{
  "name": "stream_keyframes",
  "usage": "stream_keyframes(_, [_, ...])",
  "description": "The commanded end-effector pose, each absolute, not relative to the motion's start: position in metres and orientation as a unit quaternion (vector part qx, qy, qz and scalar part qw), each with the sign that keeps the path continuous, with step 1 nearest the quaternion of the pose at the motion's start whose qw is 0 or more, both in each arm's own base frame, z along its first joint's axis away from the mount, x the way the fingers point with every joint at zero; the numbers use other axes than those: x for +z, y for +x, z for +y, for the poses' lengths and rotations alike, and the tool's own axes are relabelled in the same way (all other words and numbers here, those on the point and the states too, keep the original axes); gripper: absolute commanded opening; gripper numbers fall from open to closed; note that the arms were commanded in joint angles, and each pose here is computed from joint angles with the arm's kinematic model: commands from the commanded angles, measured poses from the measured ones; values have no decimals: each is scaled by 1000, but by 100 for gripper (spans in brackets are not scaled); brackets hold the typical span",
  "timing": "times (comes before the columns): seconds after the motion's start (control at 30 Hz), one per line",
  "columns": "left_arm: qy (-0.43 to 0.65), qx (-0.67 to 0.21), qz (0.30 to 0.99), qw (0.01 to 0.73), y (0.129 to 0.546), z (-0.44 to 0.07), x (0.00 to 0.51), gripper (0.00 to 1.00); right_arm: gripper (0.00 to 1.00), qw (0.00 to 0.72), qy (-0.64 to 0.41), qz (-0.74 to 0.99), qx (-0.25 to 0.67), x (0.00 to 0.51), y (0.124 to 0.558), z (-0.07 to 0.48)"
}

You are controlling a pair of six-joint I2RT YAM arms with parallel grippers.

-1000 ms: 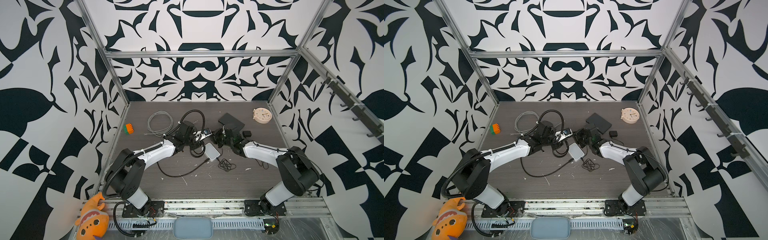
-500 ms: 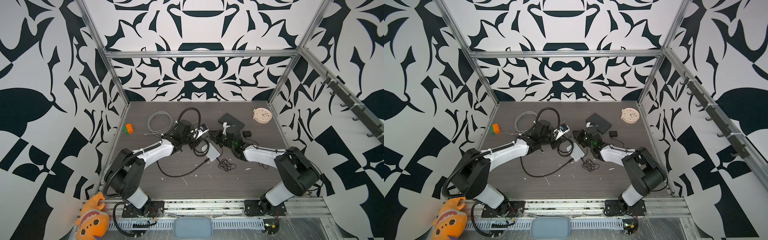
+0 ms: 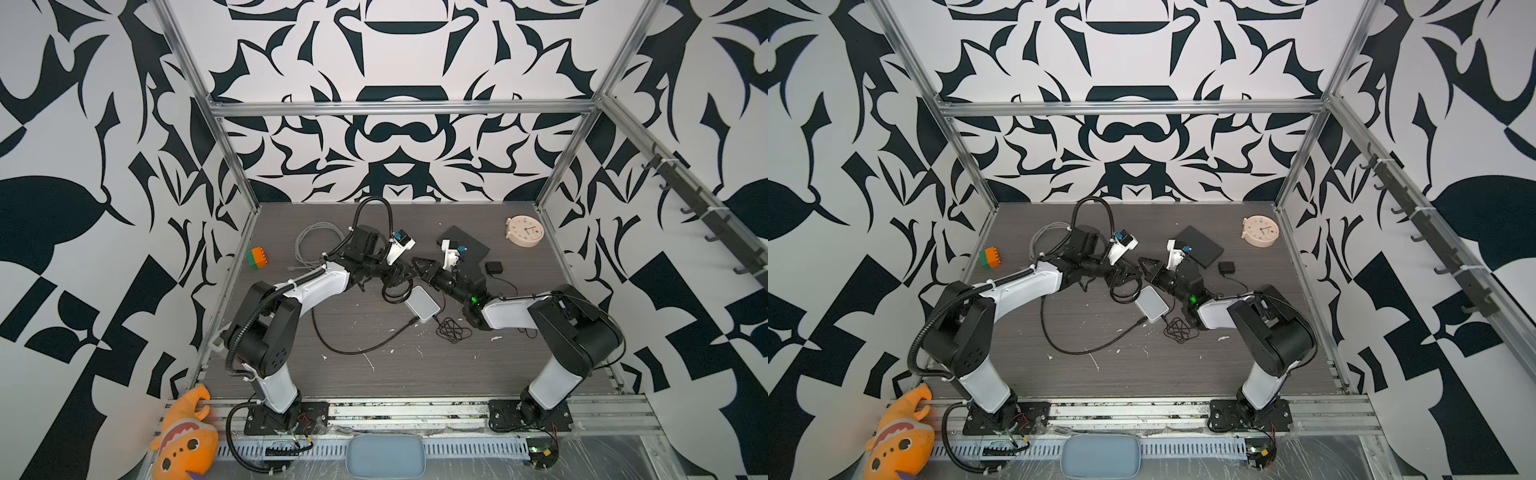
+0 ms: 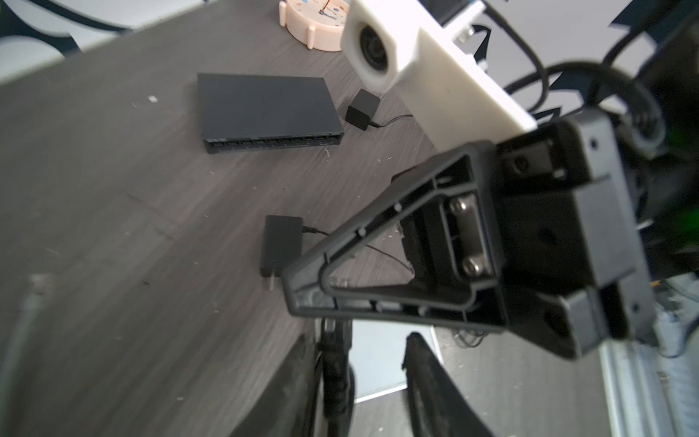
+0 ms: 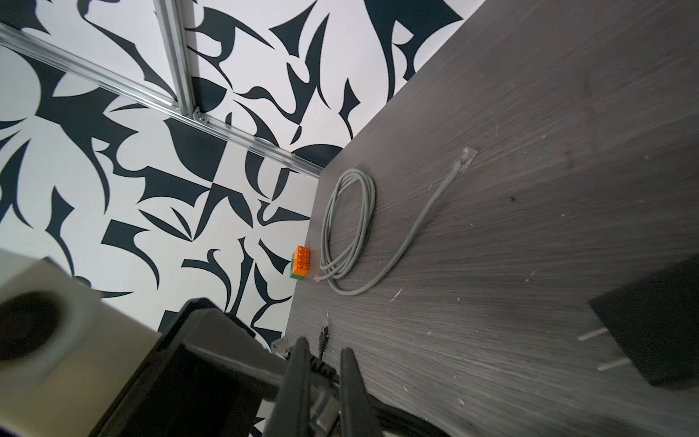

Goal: Insert the plug into the switch port

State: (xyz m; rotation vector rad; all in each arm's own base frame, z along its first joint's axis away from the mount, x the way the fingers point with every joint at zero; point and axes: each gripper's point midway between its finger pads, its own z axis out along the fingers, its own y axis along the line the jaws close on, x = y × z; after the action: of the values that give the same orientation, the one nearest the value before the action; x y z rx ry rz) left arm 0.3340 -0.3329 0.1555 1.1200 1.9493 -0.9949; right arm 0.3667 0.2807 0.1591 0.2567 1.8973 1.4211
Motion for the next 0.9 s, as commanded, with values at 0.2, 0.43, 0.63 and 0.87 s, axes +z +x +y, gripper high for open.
stream_keyframes(0.2, [388, -466, 743, 283, 330, -321, 164, 25, 0, 413, 28, 697, 585, 204, 354, 290])
stream_keyframes(0.43, [384, -476, 739, 281, 330, -321, 165, 2, 0, 414, 15, 699, 583, 207, 351, 293])
stream_keyframes(0.63, [396, -435, 745, 314, 334, -314, 165, 0, 27, 413, -3, 740, 530, 200, 344, 284])
stream_keyframes(0.87, [463, -320, 743, 363, 327, -312, 162, 0, 39, 386, 22, 807, 447, 190, 338, 255])
